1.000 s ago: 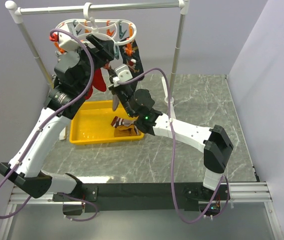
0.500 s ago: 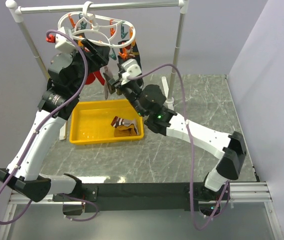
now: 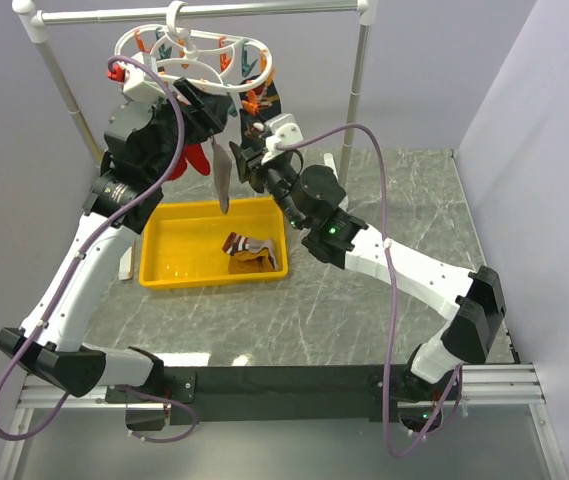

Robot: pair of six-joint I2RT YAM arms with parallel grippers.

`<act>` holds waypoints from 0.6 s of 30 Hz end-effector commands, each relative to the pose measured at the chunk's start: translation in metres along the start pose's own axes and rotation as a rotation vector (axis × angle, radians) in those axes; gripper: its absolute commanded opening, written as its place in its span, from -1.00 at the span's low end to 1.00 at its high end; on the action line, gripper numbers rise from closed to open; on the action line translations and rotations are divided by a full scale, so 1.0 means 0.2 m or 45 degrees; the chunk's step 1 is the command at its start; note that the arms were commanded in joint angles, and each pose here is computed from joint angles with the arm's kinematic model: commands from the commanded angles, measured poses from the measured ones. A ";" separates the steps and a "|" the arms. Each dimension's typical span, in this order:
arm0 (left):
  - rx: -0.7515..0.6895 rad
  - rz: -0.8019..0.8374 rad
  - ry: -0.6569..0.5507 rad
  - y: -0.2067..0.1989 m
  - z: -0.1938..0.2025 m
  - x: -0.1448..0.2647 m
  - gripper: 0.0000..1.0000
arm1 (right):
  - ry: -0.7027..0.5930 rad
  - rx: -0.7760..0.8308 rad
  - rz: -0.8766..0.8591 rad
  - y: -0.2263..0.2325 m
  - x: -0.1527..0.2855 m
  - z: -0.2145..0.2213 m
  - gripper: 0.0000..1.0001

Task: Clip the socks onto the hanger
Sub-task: Clamp the sock onto the hanger, then open the clamp at the hanger.

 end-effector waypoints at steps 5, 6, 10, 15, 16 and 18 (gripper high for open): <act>0.084 0.062 -0.083 -0.06 -0.10 -0.02 0.24 | -0.073 -0.047 0.030 -0.08 0.06 -0.15 0.00; 0.089 0.070 -0.077 -0.07 -0.09 -0.04 0.23 | -0.070 -0.042 0.040 -0.08 0.06 -0.15 0.00; 0.124 0.100 -0.070 -0.10 -0.09 -0.07 0.25 | -0.077 -0.032 0.053 -0.11 0.08 -0.14 -0.01; 0.140 0.103 -0.060 -0.10 -0.07 -0.12 0.26 | -0.084 -0.040 0.041 -0.11 0.06 -0.12 -0.04; 0.145 0.109 -0.063 -0.10 -0.08 -0.13 0.24 | -0.089 -0.043 0.041 -0.11 0.05 -0.12 -0.04; 0.144 0.121 -0.062 -0.11 -0.06 -0.15 0.22 | -0.089 -0.054 0.032 -0.11 0.04 -0.11 -0.04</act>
Point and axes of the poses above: each gripper's point midway between its finger pads, its own x axis back along the fingers, its own y axis along the line the jaws close on, z = x × y, the point moved 3 cm from there along x, back along the fingers, and after that the axes turned 13 degrees about -x, right-handed, at the moved point
